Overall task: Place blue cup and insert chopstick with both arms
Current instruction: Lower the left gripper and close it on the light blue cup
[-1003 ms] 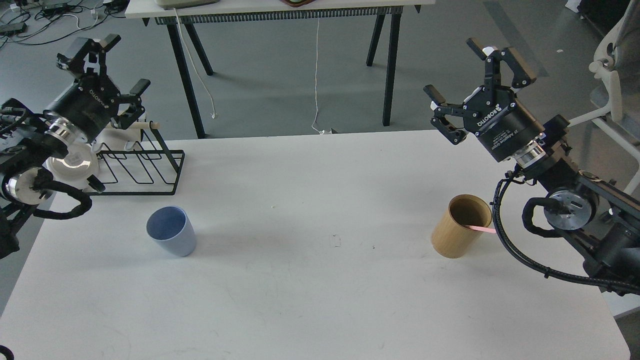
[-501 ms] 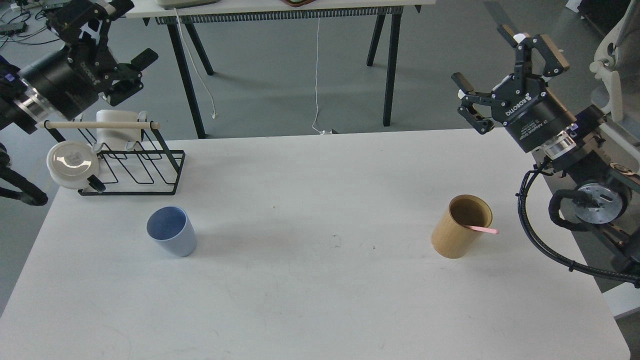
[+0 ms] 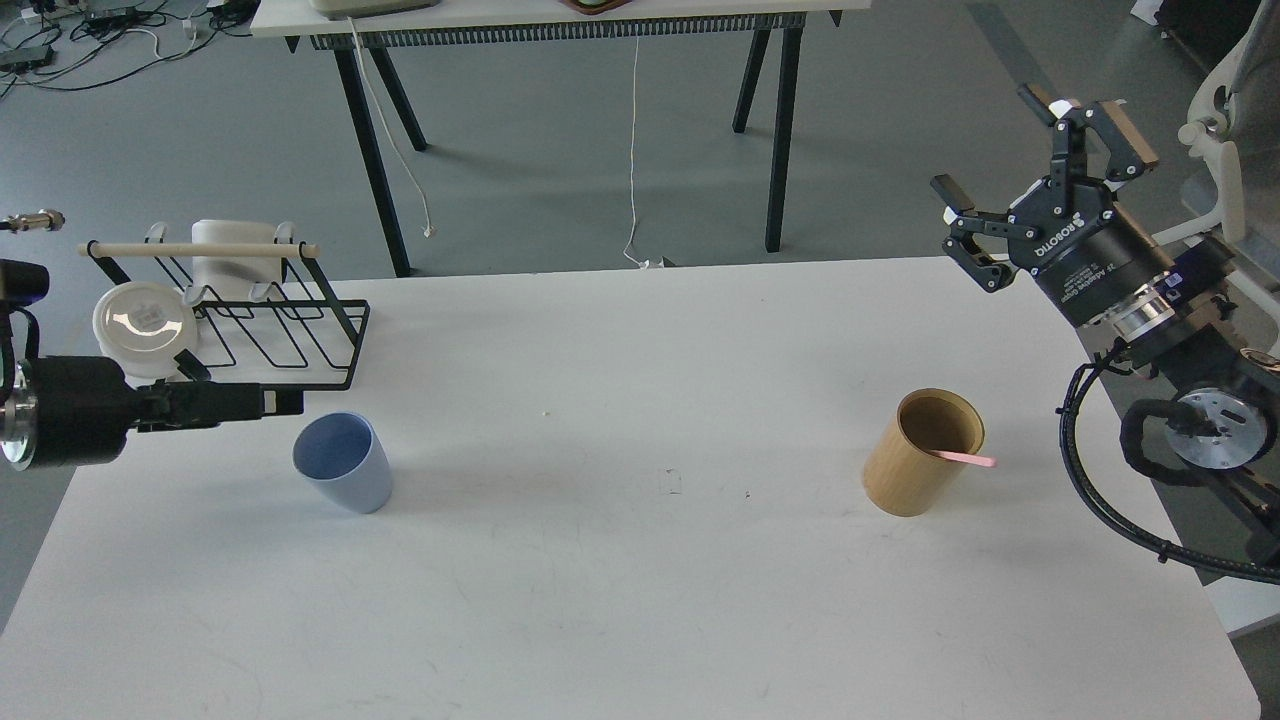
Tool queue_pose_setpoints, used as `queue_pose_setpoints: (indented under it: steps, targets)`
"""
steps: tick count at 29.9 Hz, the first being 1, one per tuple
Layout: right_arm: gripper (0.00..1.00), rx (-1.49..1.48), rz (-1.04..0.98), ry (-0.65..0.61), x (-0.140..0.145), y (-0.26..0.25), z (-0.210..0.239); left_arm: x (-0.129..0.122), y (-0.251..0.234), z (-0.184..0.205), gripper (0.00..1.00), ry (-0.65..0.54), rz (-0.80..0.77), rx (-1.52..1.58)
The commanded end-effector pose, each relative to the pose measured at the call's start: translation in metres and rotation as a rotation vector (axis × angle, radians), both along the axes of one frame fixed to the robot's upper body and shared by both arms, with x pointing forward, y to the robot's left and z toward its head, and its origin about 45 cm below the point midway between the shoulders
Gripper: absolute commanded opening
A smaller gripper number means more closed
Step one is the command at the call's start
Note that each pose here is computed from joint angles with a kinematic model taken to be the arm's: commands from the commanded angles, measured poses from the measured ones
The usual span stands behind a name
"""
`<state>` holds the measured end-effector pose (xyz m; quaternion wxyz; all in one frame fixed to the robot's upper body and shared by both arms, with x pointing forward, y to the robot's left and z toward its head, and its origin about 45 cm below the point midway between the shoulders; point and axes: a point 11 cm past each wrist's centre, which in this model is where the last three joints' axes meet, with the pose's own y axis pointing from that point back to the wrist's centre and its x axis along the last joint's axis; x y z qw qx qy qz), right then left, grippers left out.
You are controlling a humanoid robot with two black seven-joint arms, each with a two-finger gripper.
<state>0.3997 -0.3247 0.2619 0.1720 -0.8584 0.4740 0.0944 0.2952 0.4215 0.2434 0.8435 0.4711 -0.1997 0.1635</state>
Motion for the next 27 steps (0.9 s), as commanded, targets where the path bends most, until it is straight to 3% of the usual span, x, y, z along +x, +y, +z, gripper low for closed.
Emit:
queue_pose_setpoints:
  steps: [1,16,27]
  targets:
    - [0.99,-0.002,-0.005,0.008,-0.002,-0.003,-0.003,-0.001,0.021,-0.016,1.00,0.024,0.028,0.074]
    - [0.99,-0.012,-0.016,0.009,-0.003,-0.009,-0.003,0.034,0.017,-0.067,1.00,0.042,0.052,0.124]
    - [0.99,-0.018,-0.029,0.020,-0.004,-0.014,-0.007,0.034,0.007,-0.084,0.98,0.067,0.043,0.114]
